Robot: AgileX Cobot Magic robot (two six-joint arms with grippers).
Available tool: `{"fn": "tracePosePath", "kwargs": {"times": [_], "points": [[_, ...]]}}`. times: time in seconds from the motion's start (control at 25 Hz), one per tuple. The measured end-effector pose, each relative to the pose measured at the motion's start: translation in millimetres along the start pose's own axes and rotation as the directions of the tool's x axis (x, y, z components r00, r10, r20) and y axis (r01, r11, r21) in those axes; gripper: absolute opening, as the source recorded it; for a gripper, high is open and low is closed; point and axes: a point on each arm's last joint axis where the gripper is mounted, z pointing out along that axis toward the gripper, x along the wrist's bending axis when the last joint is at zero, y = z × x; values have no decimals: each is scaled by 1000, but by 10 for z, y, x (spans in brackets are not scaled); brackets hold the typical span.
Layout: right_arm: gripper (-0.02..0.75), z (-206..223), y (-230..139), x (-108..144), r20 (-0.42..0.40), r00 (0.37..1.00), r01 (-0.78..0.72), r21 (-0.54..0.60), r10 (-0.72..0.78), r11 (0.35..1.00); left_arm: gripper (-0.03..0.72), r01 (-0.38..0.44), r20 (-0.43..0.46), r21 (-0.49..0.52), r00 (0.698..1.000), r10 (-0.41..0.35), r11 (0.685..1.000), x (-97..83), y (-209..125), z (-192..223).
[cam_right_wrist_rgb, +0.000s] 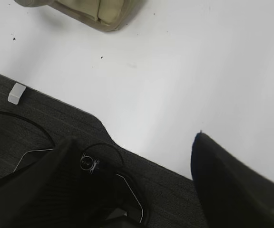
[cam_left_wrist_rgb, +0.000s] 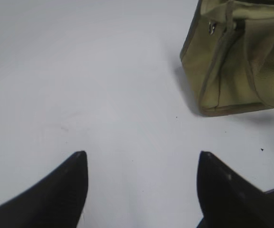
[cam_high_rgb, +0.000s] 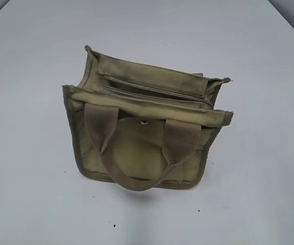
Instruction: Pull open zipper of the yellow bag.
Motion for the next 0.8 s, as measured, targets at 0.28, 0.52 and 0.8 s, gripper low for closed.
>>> {"fn": "tracePosePath", "kwargs": {"times": [0.28, 0.52, 0.8], "points": [[561, 3, -1, 0, 0, 999, 33, -1, -33, 999, 549, -6, 26, -8, 1000, 6, 1000, -26, -6, 30], [561, 3, 0, -1, 0, 999, 43, -2, -43, 999, 549, 2, 40, -10, 999, -2, 1000, -39, -4, 30], [561, 3, 0, -1, 0, 999, 44, -2, -44, 999, 549, 3, 41, -10, 999, -2, 1000, -40, -4, 30]]}}
